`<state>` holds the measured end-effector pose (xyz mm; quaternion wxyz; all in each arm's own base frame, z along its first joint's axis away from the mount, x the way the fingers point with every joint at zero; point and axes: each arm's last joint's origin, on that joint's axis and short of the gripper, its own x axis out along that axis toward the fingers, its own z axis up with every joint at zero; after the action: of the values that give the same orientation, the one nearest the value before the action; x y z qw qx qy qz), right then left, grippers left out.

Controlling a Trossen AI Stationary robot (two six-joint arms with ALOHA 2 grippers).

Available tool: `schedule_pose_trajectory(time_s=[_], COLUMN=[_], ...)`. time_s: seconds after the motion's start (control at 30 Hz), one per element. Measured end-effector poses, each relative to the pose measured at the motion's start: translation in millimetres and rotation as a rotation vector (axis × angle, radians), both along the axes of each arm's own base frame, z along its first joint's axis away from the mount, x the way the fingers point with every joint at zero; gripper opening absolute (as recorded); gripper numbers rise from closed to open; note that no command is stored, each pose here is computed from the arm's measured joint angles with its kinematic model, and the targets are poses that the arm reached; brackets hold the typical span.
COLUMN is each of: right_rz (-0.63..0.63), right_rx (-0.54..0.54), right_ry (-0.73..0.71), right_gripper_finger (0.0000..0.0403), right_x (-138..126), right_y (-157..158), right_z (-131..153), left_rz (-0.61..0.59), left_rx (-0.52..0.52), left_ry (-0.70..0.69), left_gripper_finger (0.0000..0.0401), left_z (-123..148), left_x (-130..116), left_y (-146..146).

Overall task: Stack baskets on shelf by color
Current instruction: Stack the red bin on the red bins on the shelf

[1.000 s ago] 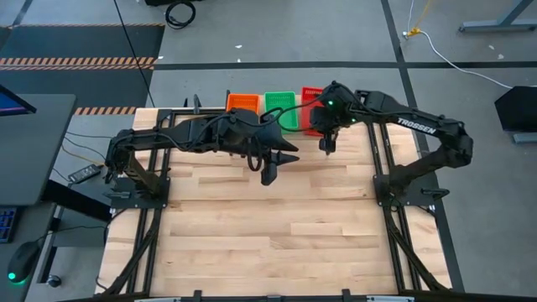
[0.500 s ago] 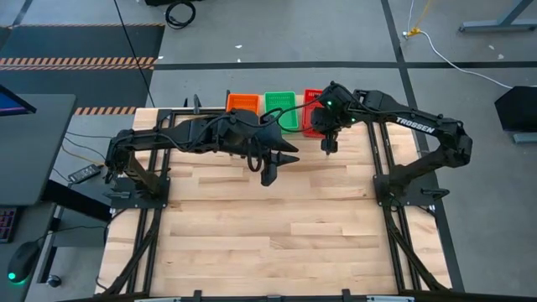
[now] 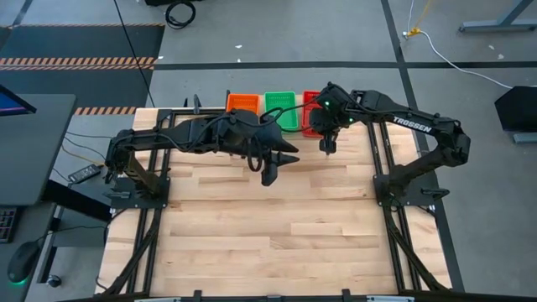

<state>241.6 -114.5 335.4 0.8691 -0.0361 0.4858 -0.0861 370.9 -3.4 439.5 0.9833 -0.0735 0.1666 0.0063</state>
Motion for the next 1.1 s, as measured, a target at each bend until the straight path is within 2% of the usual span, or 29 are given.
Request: schedule_pose_trajectory(time_s=[0.37, 0.73, 1.1], right_rz=[0.0, -0.002, -0.015], right_rx=[0.0, -0.002, -0.024], right_ry=[0.0, 0.001, 0.0], right_gripper_finger=[0.0005, 0.0006, 0.006], right_x=[-0.1, -0.1, 0.5], right_y=[0.0, 0.0, -1.1], right_z=[0.1, 0.1, 0.5], left_rz=[0.009, 0.007, 0.007], left_rx=[-0.029, -0.025, -0.024], left_ry=[-0.09, -0.095, -0.095], left_gripper_finger=[0.0125, 0.0125, 0.0125], left_z=[8.3, 8.8, 8.8], left_x=[2.5, 2.7, 2.7], left_y=[0.0, 0.0, 0.0])
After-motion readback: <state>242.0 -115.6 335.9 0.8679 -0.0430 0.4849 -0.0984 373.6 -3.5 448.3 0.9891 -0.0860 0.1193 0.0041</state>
